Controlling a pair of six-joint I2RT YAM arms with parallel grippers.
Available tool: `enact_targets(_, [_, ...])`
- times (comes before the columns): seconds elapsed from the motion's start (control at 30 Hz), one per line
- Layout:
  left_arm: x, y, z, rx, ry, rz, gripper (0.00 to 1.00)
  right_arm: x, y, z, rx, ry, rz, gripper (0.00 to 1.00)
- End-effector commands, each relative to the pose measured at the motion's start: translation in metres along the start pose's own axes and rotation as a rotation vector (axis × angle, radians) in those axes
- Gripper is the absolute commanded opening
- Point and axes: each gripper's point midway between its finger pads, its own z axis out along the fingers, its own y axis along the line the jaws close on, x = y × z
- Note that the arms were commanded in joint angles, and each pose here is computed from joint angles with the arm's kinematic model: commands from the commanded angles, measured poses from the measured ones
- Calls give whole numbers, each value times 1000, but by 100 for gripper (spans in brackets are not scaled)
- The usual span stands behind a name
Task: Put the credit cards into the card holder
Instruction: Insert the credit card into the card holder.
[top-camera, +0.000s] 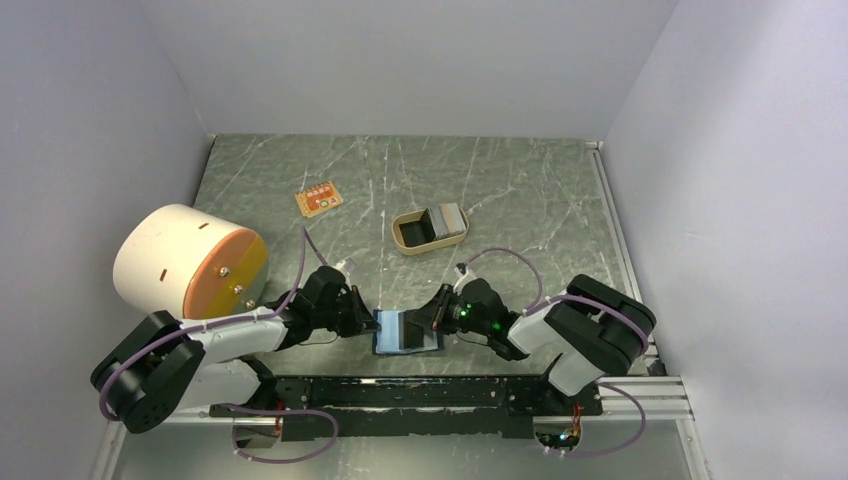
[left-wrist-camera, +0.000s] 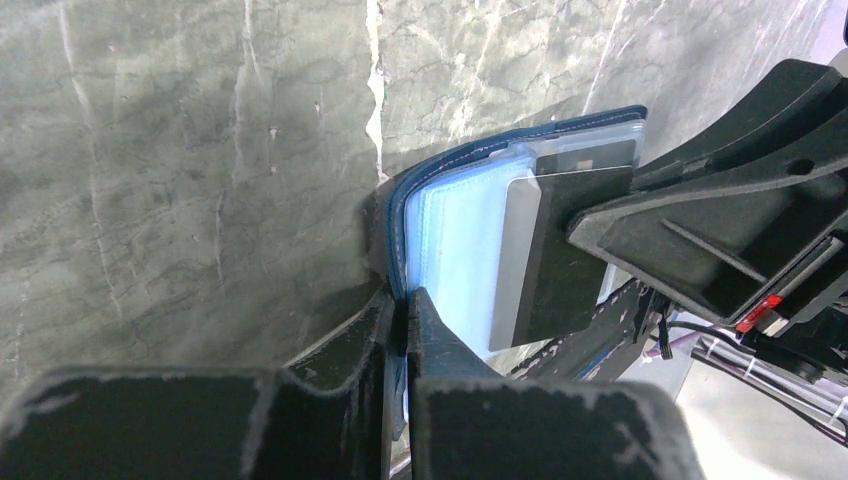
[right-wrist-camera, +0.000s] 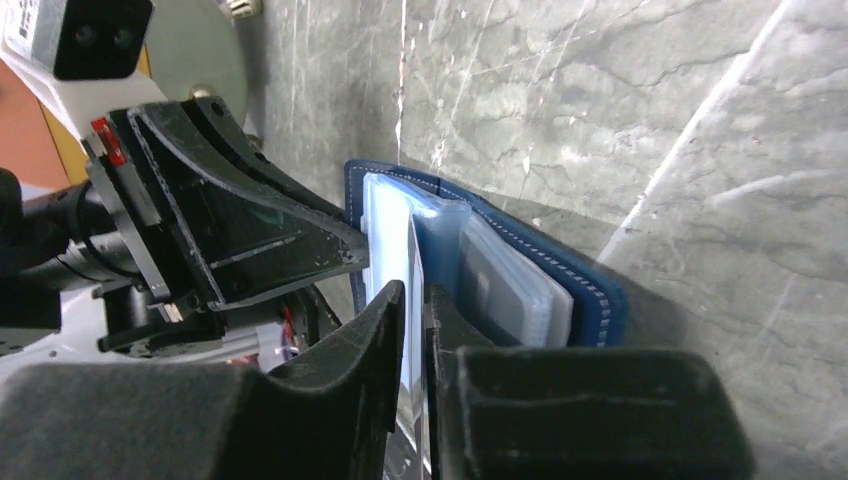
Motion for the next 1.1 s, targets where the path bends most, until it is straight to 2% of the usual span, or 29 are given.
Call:
enact_targets(0.0, [2, 4, -1, -4, 4, -7, 9, 6, -4, 0, 29, 2, -1, 22])
enact_targets(0.27, [0, 2, -1, 1, -2, -4, 9, 0, -34, -7, 314, 10, -99, 42])
enact_targets(0.5, [1, 3, 0, 4, -1, -3, 9, 2, -44, -15, 402, 37, -140, 49])
enact_targets(0.77, [0, 2, -2, 8, -7, -2, 9, 4, -47, -22, 460, 50, -173, 50])
enact_targets(1.07, [1, -1, -2, 20, 1, -2, 9, 16, -36, -21, 431, 79, -185, 49])
